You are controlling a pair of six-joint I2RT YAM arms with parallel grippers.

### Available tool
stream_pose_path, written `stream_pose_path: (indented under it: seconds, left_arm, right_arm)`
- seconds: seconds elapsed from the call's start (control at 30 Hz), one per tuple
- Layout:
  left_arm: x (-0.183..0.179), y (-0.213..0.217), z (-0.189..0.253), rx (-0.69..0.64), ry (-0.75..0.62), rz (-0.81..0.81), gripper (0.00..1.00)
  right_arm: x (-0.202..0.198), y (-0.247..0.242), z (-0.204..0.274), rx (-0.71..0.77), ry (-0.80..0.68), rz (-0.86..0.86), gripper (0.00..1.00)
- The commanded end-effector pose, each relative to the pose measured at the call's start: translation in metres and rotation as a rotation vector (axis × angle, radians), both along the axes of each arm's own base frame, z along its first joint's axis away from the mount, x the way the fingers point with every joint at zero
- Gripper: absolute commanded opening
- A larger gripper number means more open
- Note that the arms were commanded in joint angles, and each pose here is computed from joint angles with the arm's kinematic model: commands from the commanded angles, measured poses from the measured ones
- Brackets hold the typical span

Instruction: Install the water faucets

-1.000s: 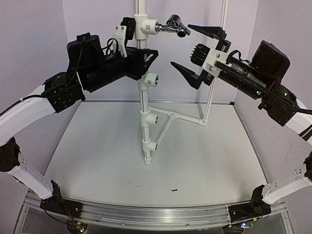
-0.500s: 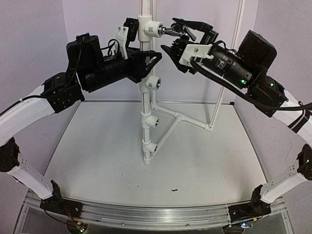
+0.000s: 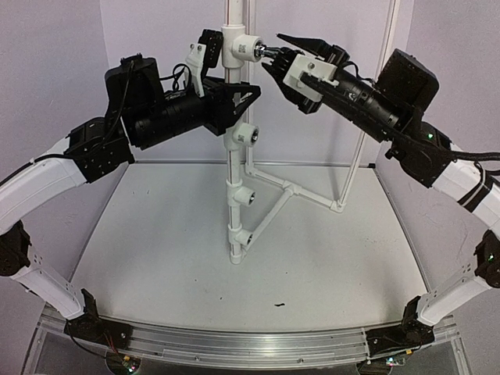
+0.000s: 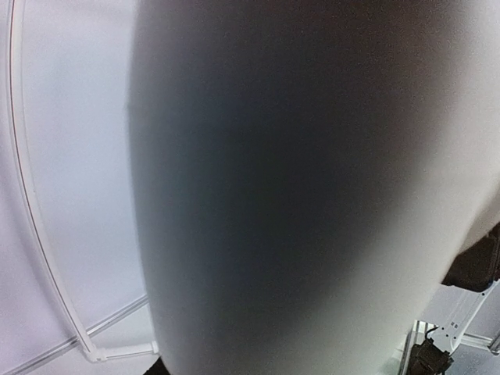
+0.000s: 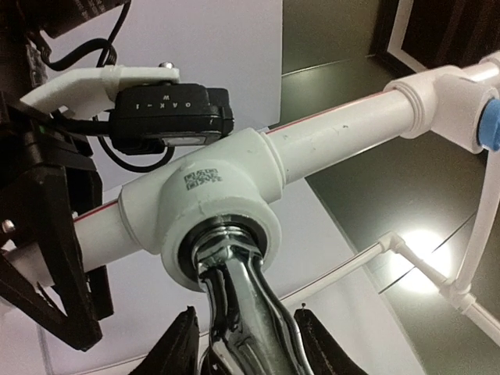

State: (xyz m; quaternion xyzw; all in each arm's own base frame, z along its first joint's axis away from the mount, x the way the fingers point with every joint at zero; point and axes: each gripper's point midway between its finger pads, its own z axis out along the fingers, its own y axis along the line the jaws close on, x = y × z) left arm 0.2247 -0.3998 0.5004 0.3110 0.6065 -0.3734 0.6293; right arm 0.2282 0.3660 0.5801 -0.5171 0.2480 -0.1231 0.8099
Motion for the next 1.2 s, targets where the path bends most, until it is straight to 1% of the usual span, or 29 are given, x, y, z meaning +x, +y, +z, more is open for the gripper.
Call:
stream_pose_path:
  seconds: [0.0, 0.1, 0.13, 0.2, 0.23, 0.4, 0.43, 0.53, 0.57, 0.7, 0.77, 0.8, 0.87, 0.93, 1.0, 1.07, 1.17]
  left_arm:
    - [-0.012, -0.010, -0.177, 0.443, 0.411, -0.014, 0.00]
    - [-0.010, -0.010, -0.176, 0.444, 0.407, -0.002, 0.00]
    - [-0.009, -0.009, -0.176, 0.444, 0.405, 0.004, 0.00]
    - [-0.009, -0.010, -0.177, 0.446, 0.406, 0.003, 0.00]
    - [-0.009, -0.011, -0.177, 0.446, 0.407, 0.000, 0.00]
    - [-0.009, -0.014, -0.177, 0.447, 0.411, -0.011, 0.00]
    - [-0.009, -0.015, -0.177, 0.448, 0.411, -0.012, 0.00]
    - [-0.008, -0.015, -0.176, 0.447, 0.410, -0.009, 0.00]
    - [-0.008, -0.015, -0.176, 0.447, 0.410, -0.010, 0.00]
    - [-0.008, -0.017, -0.176, 0.449, 0.407, -0.012, 0.00]
    - [-0.008, -0.017, -0.176, 0.448, 0.406, -0.013, 0.00]
    - [-0.008, -0.017, -0.176, 0.448, 0.407, -0.013, 0.00]
    - [-0.008, -0.017, -0.176, 0.447, 0.408, -0.012, 0.00]
    - [-0.008, -0.017, -0.175, 0.445, 0.408, -0.010, 0.00]
    - [-0.008, -0.016, -0.174, 0.444, 0.406, -0.009, 0.00]
    - [-0.008, -0.014, -0.174, 0.444, 0.404, -0.006, 0.00]
    - [-0.009, -0.012, -0.173, 0.445, 0.398, -0.005, 0.00]
  right_arm:
    - [-0.014, -0.026, 0.014, 0.110, 0.180, 0.067, 0.59]
    - [-0.016, -0.028, 0.010, 0.140, 0.265, 0.099, 0.59]
    - [-0.017, -0.029, 0.010, 0.155, 0.294, 0.112, 0.58]
    - [-0.019, -0.027, 0.009, 0.182, 0.366, 0.150, 0.44]
    - [-0.021, -0.025, 0.009, 0.199, 0.414, 0.180, 0.40]
    - [-0.030, -0.012, 0.010, 0.311, 0.650, 0.343, 0.32]
    - [-0.033, -0.009, 0.009, 0.335, 0.715, 0.389, 0.28]
    - [-0.046, -0.003, 0.004, 0.384, 0.886, 0.520, 0.12]
    - [-0.050, 0.000, 0.002, 0.403, 0.950, 0.565, 0.09]
    - [-0.053, 0.001, 0.010, 0.618, 1.245, 0.741, 0.08]
    - [-0.050, -0.008, 0.023, 0.778, 1.403, 0.824, 0.21]
    - [-0.050, -0.014, 0.029, 0.845, 1.454, 0.862, 0.29]
    - [-0.055, -0.028, 0.041, 0.928, 1.498, 0.955, 0.42]
    - [-0.053, -0.044, 0.043, 1.008, 1.487, 0.954, 0.52]
    - [-0.051, -0.058, 0.043, 1.030, 1.419, 0.898, 0.61]
    - [-0.049, -0.073, 0.037, 1.002, 1.306, 0.777, 0.68]
    - [-0.054, -0.088, 0.026, 0.846, 1.101, 0.592, 0.79]
